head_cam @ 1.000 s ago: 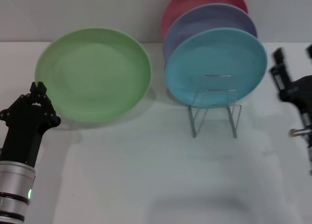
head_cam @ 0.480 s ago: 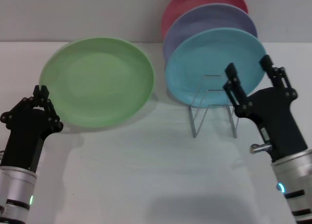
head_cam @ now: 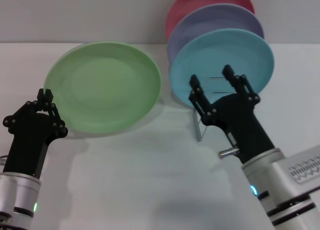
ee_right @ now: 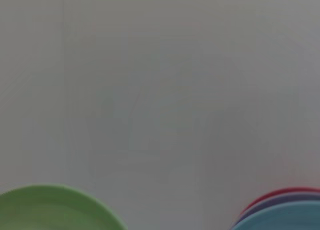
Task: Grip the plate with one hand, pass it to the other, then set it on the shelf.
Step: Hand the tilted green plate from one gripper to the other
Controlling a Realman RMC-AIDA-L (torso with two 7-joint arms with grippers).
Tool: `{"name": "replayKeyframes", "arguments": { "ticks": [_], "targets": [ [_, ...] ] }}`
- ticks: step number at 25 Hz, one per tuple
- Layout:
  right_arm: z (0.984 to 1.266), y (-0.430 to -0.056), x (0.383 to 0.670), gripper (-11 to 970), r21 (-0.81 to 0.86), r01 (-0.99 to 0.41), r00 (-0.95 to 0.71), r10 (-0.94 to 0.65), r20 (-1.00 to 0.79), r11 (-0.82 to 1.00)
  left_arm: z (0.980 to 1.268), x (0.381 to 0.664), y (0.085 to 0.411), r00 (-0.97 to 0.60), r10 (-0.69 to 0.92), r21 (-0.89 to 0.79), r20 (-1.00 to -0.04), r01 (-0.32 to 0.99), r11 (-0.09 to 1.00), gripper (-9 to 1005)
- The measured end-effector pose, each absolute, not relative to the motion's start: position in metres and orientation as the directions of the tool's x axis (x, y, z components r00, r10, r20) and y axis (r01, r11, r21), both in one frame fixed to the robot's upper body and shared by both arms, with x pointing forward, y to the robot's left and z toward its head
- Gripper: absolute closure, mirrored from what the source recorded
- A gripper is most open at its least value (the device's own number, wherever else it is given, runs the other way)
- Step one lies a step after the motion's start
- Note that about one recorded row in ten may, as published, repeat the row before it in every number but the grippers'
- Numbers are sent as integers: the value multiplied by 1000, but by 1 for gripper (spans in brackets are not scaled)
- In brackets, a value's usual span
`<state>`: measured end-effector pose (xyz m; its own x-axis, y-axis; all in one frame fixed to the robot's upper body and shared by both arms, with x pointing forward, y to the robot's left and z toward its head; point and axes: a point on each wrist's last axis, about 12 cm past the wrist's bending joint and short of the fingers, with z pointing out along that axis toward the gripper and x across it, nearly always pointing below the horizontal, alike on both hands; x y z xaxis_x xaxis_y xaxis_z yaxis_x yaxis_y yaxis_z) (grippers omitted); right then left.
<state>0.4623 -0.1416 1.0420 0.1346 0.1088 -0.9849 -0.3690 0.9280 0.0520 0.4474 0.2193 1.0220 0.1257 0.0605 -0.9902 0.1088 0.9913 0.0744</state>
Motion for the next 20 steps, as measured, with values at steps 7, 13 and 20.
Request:
{"name": "replayKeyframes", "arguments": {
  "ticks": [7, 13, 20],
  "targets": [
    [1040, -128, 476, 233, 63, -400, 51, 90, -995, 914, 1023, 448, 215, 115, 73, 84, -991, 99, 991, 966],
    [1040, -120, 489, 233, 48, -419, 13, 59, -998, 907, 1023, 448, 214, 111, 69, 80, -991, 104, 991, 966],
    [1042, -114, 498, 232, 44, -437, -16, 41, -999, 898, 1024, 452, 212, 101, 76, 86, -992, 90, 992, 966]
  ]
}}
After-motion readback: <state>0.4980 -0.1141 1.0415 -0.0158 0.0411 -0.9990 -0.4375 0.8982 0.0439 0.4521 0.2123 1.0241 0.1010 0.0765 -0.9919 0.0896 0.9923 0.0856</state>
